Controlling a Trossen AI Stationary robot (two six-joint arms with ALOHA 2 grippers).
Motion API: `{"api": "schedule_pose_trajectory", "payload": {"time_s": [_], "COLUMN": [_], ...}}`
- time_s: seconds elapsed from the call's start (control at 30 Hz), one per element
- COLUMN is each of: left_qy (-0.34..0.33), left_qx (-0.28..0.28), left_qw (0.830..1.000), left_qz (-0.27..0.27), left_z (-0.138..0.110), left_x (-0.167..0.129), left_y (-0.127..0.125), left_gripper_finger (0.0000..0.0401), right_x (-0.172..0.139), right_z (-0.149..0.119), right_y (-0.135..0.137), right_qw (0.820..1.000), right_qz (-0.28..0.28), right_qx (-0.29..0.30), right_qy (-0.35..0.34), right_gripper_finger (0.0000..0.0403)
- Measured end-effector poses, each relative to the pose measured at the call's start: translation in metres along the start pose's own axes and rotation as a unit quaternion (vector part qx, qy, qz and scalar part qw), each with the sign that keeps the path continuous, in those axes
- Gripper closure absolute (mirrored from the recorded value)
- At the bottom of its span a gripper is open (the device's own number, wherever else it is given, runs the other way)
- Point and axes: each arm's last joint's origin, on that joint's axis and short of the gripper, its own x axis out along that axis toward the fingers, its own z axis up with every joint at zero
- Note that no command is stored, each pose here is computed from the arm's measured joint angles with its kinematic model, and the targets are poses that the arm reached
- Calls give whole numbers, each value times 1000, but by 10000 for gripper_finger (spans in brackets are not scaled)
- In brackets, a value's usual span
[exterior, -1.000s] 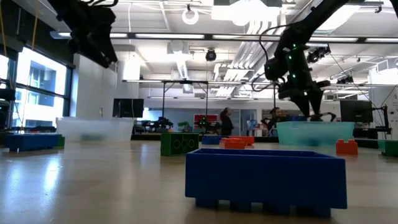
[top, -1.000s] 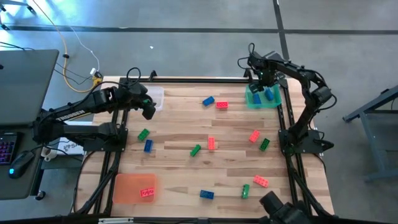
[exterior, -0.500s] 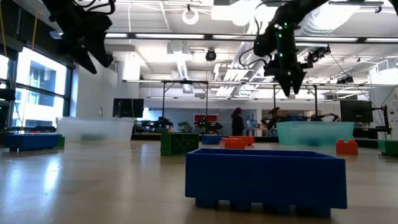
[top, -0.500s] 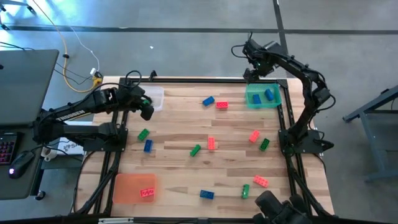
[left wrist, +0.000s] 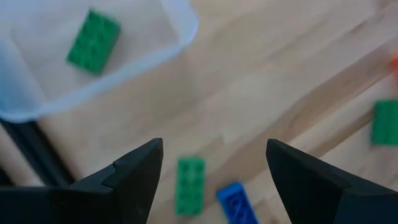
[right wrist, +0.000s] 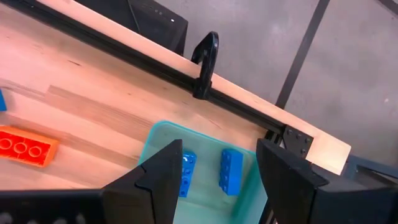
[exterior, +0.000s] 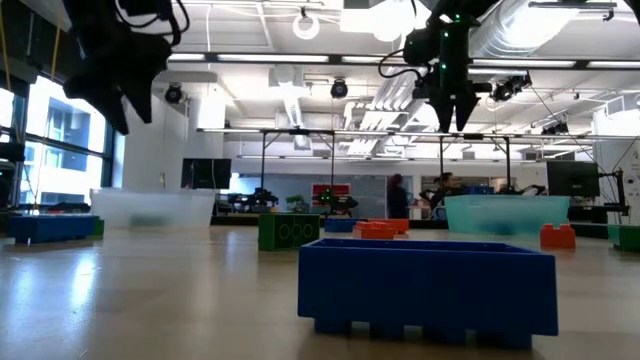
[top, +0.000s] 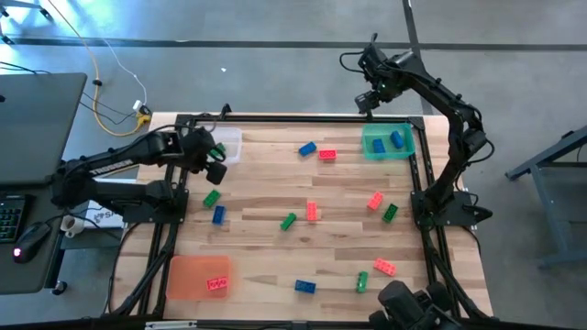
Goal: Sort & place blocks by color
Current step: Put the green game piece into the white bin
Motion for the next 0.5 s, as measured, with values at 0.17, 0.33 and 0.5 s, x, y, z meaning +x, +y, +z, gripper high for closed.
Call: {"api": "schedule_pose_trajectory", "payload": {"time_s": [0.17,0.33,0.5], "left_qy": [64,102,148], "left_qx": [0,-16,-18], "left_qw": [998,994,988], "left_qz": [22,28,32], "left_z": [0,3,6], "left_x": [12,24,37], "left_y": [-3,-8,-13], "left_gripper_finger": [126,126,126], "right_x": [0,-1,-3], "right_z": [-1,-1,-2], "right_y": [1,5,9], "right_qw": [1000,1000,1000], "right_qz": [1,3,5], "right_qx": [-3,-8,-16], "right_qy": [1,0,0], "right_gripper_finger": [210,210,210]}}
